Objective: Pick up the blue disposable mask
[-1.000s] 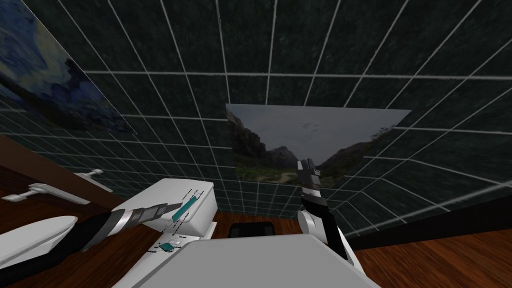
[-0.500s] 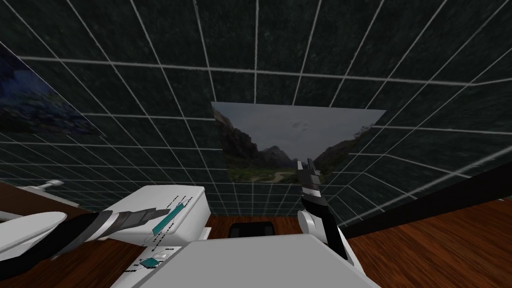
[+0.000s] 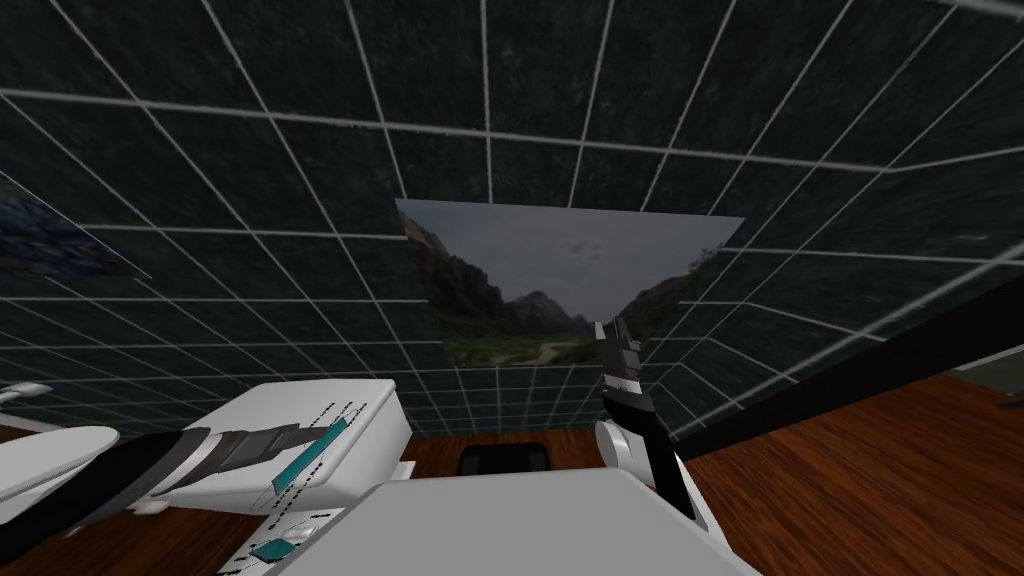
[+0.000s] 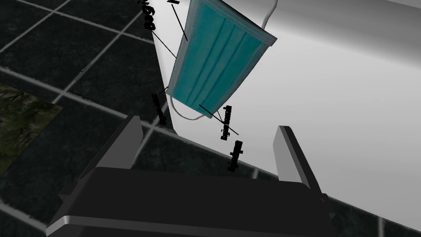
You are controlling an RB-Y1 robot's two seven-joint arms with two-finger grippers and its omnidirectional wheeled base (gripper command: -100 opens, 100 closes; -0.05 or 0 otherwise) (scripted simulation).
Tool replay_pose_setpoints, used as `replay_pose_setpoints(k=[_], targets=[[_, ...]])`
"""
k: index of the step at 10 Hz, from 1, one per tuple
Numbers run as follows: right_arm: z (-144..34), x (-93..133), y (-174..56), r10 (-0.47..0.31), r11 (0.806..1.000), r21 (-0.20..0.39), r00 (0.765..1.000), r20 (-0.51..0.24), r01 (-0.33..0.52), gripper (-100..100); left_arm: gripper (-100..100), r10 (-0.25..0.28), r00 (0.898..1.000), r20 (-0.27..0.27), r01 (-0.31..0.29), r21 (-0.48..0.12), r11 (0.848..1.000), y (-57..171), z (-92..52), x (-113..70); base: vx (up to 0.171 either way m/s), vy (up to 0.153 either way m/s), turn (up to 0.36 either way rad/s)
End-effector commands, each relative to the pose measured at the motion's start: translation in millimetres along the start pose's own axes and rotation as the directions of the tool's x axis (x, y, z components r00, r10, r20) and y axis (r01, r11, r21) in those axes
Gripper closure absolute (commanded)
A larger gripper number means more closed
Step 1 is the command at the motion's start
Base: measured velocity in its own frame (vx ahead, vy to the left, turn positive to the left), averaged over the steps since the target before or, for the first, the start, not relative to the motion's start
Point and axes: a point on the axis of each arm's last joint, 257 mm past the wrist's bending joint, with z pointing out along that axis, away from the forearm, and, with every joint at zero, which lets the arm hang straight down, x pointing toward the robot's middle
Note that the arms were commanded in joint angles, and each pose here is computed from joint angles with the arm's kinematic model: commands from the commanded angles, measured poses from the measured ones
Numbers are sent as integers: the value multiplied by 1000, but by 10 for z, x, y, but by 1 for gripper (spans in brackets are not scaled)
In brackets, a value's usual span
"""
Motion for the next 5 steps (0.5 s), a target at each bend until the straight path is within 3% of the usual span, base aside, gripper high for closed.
replay_pose_setpoints(k=[1, 5], targets=[[0, 0, 0, 0, 1000, 0, 1000, 0, 0, 0, -100, -41, 999, 11, 41, -10, 999, 97, -4, 74, -101, 4, -344], [0, 0, 0, 0, 1000, 0, 1000, 0, 0, 0, -100, -130, 991, 39, 132, -35, 991, 314, -36, 218, -110, 3, -256]])
